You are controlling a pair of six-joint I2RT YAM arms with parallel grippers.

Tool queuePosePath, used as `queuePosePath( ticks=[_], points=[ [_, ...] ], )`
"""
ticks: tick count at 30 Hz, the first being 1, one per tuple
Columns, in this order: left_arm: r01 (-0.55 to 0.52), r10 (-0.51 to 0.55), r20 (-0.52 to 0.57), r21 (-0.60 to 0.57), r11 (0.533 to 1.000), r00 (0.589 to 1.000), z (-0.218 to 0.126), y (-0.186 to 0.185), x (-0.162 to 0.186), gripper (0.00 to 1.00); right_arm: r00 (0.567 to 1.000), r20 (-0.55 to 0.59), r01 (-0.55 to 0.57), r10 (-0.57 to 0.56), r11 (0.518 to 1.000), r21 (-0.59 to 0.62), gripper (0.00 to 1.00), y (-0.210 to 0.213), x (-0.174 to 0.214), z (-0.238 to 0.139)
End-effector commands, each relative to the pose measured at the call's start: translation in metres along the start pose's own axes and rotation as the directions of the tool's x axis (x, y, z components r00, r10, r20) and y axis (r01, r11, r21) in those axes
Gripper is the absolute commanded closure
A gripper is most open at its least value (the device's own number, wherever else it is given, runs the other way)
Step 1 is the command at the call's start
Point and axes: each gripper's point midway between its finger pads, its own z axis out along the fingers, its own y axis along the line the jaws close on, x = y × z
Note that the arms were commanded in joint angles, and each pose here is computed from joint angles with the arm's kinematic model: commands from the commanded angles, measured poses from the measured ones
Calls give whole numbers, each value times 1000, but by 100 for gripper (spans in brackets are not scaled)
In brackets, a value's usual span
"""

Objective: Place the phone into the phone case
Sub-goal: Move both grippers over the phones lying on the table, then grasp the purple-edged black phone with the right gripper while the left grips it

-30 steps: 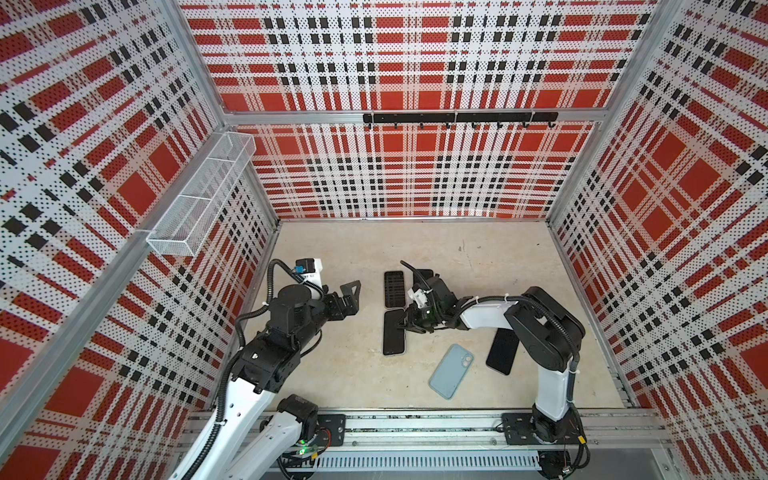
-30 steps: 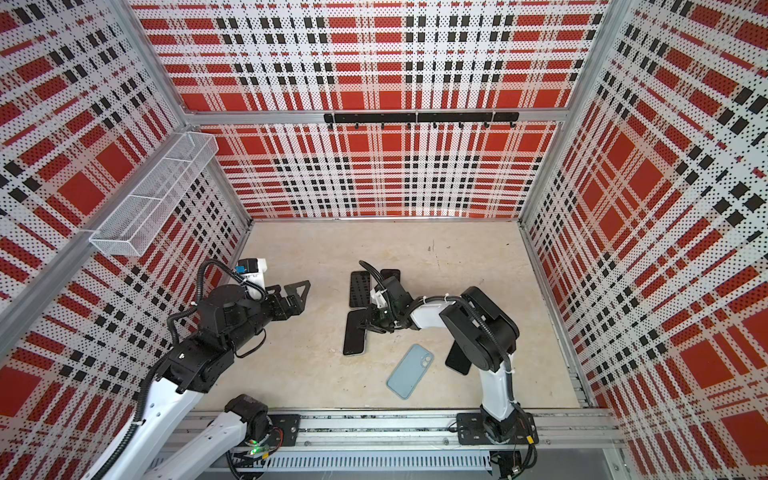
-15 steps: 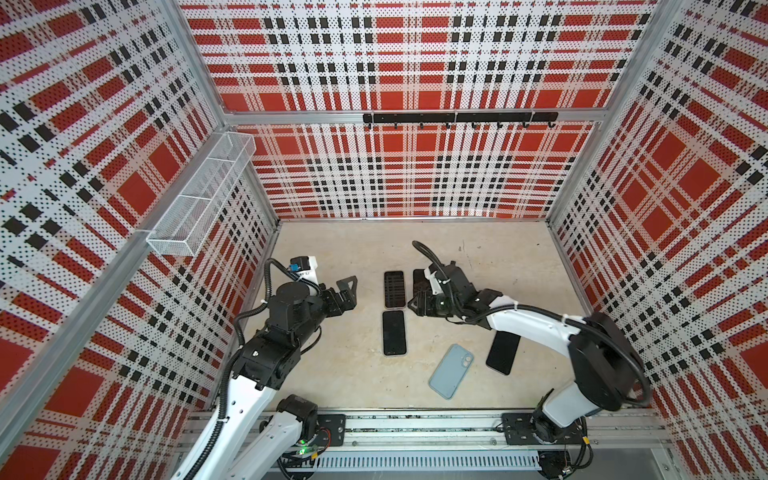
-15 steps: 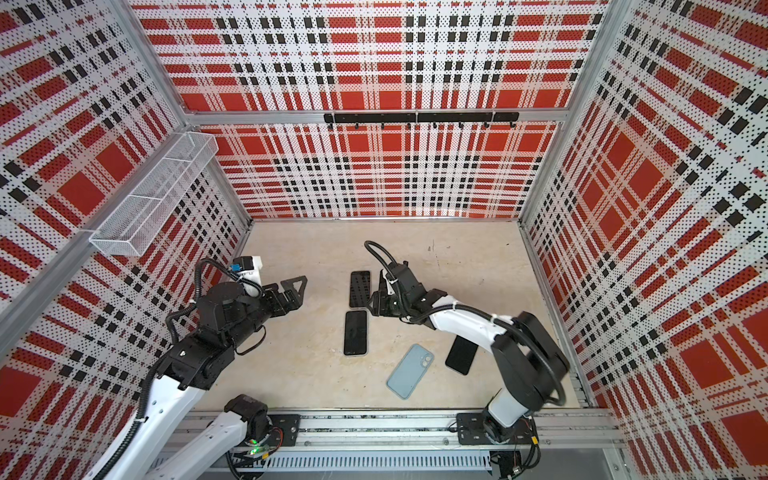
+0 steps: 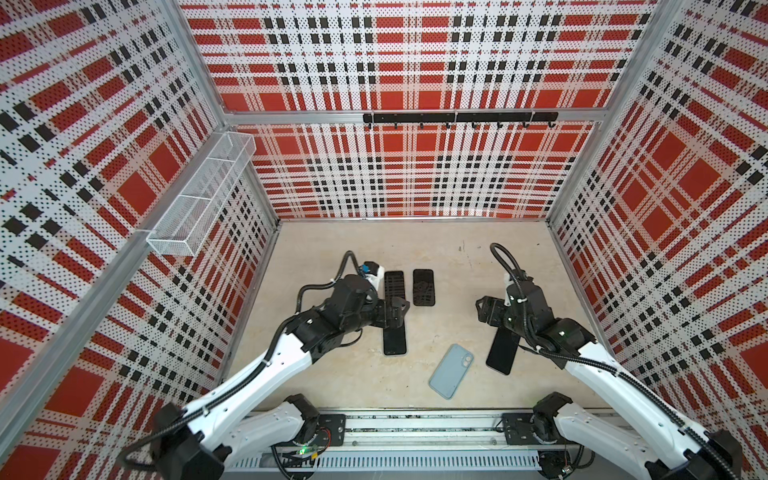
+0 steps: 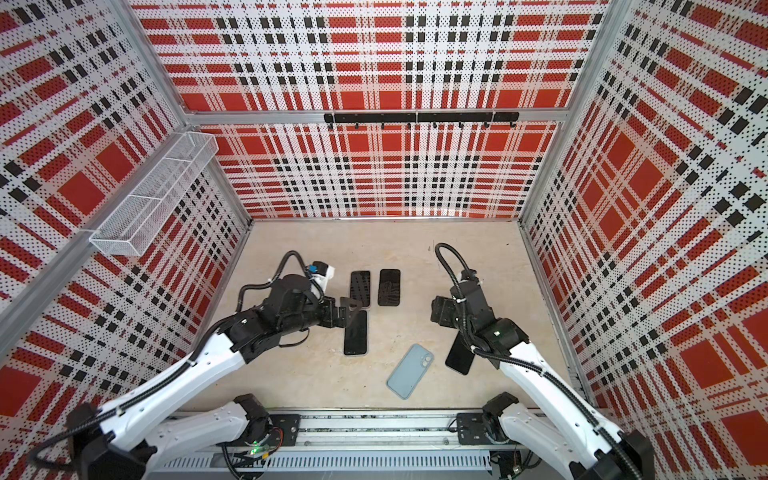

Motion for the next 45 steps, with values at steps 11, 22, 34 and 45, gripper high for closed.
queuePosePath(
  ticks=[11,22,34,45],
  points=[
    [-130,140,-135,81,988,981,62,-67,47,0,975,-174,-104,138,976,193,0,-72,95,6],
    [-117,123,-126,59,991,984,66,-63,48,0,955,-211,-113,210,911,396,0,-99,111,27],
    [-120,123,-117,39,992,985,62,-45,49,1,936,-280,-89,216,910,404,1,-86,112,58],
    [-82,84,-100,25,996,991,54,-33,41,0,940,-311,-28,140,941,338,27,-63,96,83]
  ],
)
